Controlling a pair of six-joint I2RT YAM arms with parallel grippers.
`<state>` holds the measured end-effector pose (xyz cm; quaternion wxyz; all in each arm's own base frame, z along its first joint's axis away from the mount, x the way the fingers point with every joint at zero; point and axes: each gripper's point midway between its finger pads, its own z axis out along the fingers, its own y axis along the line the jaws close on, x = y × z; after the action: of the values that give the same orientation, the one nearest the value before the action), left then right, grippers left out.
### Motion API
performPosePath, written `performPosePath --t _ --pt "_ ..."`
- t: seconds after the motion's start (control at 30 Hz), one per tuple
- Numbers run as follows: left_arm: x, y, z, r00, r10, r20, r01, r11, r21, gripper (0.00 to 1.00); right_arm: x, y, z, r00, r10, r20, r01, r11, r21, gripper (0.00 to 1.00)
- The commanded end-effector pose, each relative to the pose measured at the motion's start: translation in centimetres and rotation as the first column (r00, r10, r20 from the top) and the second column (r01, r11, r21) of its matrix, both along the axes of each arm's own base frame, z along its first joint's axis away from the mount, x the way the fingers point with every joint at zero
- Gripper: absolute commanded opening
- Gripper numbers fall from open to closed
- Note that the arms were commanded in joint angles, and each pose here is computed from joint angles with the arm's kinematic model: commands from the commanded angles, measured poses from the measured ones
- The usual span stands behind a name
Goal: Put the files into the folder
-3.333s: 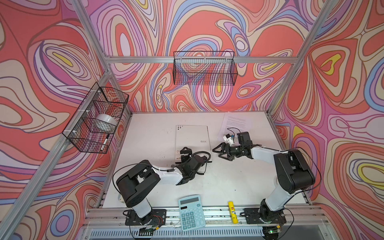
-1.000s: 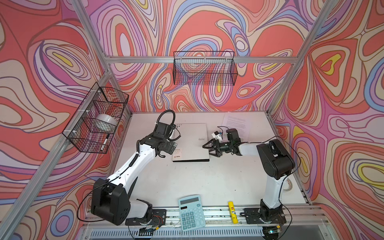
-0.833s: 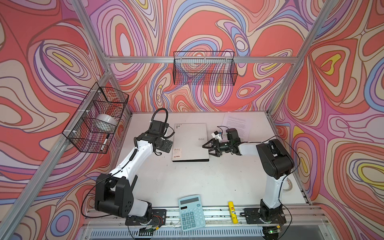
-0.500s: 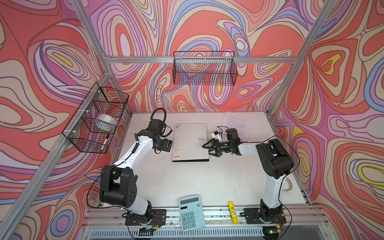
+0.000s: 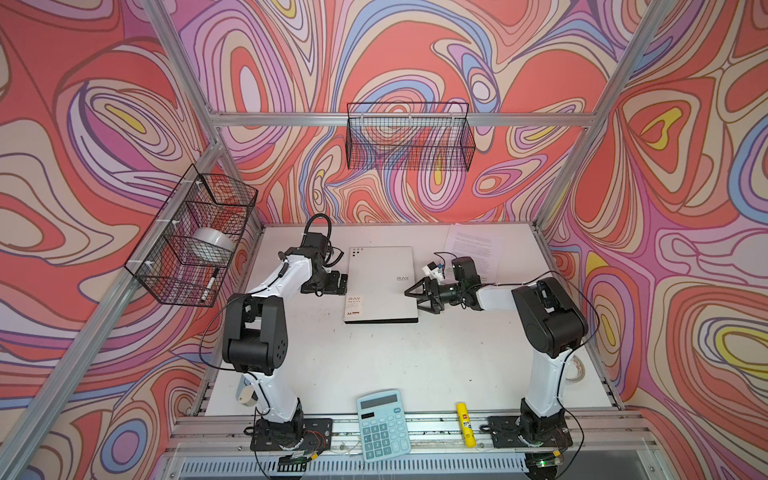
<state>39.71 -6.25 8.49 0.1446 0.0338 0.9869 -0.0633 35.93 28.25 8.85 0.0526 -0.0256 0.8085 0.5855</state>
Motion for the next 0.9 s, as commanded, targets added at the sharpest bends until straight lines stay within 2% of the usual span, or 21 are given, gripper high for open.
performPosePath --t 0.0,0.4,0.87 --pt "0.4 -0.5 0.4 1.0 0.022 -0.014 -0.023 0.998 -0.058 1.0 -0.1 0.3 -0.2 1.0 0.02 0.018 -0.02 1.0 0.012 0.98" --pt "2.1 -1.4 -0.3 1.0 0.013 0.001 -0.013 0.99 -0.138 1.0 -0.1 0.5 0.0 0.999 0.037 0.02 -0.037 0.999 0.016 0.98" --pt "2.8 -2.2 -2.1 0.997 0.043 -0.065 -0.056 0.978 -0.203 1.0 0.2 0.6 0.5 0.999 0.034 0.024 -0.035 0.999 0.029 0.98"
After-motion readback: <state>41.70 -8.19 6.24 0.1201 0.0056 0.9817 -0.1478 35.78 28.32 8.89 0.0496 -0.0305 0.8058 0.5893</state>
